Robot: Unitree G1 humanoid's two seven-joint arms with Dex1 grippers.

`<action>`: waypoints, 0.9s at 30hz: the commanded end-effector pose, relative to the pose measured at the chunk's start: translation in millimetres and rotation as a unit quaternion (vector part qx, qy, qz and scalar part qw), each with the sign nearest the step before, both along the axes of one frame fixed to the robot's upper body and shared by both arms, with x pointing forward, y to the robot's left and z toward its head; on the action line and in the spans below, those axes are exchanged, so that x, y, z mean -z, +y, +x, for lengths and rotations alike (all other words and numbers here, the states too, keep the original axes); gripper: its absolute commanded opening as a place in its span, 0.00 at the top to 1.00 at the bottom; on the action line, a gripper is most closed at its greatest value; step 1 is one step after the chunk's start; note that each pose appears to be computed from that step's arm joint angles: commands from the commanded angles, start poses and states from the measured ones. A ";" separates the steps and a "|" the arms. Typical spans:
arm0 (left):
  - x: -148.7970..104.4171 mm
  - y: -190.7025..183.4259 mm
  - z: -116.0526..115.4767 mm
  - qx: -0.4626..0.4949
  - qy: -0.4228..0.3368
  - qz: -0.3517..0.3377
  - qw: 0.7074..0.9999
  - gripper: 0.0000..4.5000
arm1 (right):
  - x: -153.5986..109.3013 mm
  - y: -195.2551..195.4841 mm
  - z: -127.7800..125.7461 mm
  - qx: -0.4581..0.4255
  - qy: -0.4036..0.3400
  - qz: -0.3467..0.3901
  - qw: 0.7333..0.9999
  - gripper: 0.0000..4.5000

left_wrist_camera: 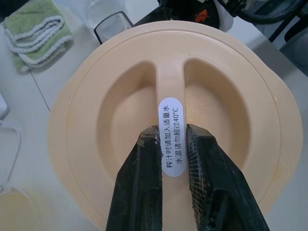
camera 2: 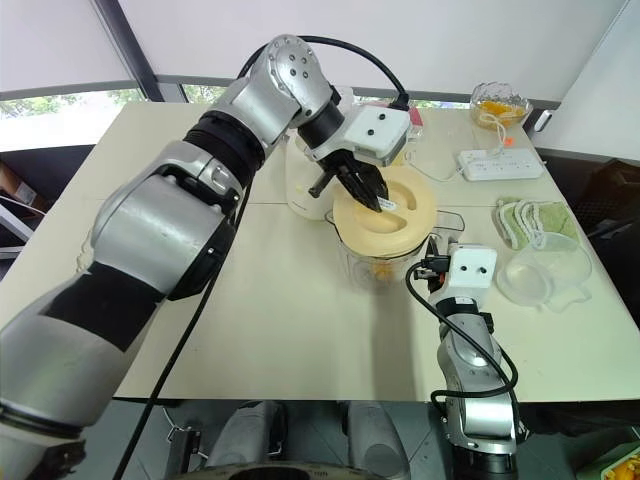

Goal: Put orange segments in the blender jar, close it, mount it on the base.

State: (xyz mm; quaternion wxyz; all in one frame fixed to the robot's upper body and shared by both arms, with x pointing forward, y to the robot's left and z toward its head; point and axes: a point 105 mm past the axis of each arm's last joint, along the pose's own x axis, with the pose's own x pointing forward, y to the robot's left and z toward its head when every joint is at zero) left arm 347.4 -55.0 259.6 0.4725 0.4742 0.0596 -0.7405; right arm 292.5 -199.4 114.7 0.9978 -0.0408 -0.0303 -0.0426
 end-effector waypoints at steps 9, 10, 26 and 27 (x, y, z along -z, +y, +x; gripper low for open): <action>2.8 3.6 1.6 -0.008 0.001 0.016 1.000 0.96 | 3.1 2.7 0.1 -0.018 0.012 -0.011 1.000 0.78; 5.2 5.0 2.4 -0.009 -0.002 0.024 1.000 0.96 | 3.2 2.7 -0.1 -0.018 0.012 -0.011 1.000 0.78; 39.2 7.7 2.5 -0.015 0.027 0.065 0.997 0.96 | 4.4 1.5 -5.9 -0.016 0.020 -0.015 1.000 0.78; 40.9 8.5 2.8 -0.017 0.028 0.068 0.997 0.96 | 4.5 1.4 -6.1 -0.016 0.020 -0.015 1.000 0.78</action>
